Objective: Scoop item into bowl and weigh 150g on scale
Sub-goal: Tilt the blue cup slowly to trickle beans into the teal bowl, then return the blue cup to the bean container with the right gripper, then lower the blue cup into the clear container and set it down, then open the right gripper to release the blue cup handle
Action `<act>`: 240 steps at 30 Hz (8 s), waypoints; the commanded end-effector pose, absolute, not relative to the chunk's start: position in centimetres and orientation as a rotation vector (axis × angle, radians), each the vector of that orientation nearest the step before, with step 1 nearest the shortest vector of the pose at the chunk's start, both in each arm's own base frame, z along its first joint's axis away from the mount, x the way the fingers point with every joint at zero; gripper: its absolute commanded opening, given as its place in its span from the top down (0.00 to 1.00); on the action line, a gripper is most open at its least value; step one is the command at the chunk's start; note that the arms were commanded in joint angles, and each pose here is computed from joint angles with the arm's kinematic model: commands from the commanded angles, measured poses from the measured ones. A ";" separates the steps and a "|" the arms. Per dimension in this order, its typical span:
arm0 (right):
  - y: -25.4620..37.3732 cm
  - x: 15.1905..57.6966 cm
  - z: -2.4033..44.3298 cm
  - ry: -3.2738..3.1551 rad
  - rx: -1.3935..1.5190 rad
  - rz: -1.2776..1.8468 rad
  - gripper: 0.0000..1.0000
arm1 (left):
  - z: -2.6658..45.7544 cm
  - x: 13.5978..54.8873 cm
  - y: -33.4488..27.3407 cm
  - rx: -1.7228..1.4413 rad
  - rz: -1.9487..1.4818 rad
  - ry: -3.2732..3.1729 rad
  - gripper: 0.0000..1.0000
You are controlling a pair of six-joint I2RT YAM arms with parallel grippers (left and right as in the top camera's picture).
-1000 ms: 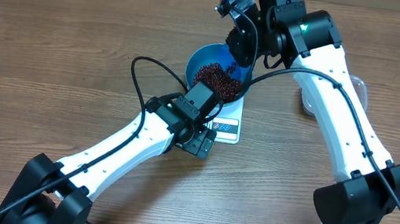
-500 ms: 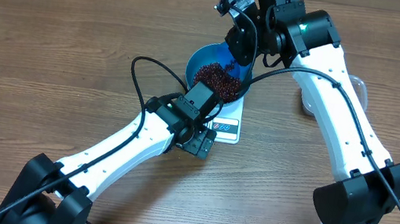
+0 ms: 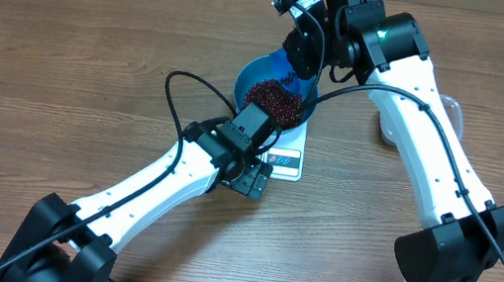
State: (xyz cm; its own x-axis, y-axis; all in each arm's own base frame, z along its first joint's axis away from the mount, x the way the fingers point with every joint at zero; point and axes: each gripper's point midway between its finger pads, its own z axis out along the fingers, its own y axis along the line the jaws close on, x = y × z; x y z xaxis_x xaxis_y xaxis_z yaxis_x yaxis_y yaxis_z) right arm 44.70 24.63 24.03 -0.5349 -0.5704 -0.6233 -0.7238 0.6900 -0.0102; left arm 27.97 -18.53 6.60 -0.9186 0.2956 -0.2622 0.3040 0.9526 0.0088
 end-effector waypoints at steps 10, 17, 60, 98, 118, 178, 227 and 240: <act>22.7 45.2 29.3 2.286 -0.656 0.672 0.96 | 6.3 28.0 -17.9 0.455 -0.018 2.845 0.00; 18.2 46.1 30.8 2.265 -0.525 0.896 0.96 | 6.3 28.1 -17.9 0.455 -0.018 2.845 0.00; -4.8 45.3 15.2 2.746 0.205 0.291 0.96 | 6.3 28.0 -17.9 0.455 -0.018 2.845 0.00; -9.4 45.3 12.3 2.758 0.279 -0.071 0.07 | 6.3 28.0 -17.9 0.455 -0.018 2.845 0.01; -9.8 38.9 10.7 2.966 0.623 -0.168 0.00 | 6.3 28.0 -17.9 0.455 -0.018 2.845 0.01; -5.1 45.1 12.1 2.737 0.650 0.340 0.00 | 6.3 28.0 -17.9 0.455 -0.018 2.845 0.01; -5.1 45.1 12.1 2.737 0.650 0.340 0.00 | 6.3 28.1 -17.9 0.455 -0.019 2.844 0.01; -5.1 45.1 12.1 2.738 0.650 0.340 0.00 | 6.3 28.1 -17.9 0.455 -0.019 2.845 0.01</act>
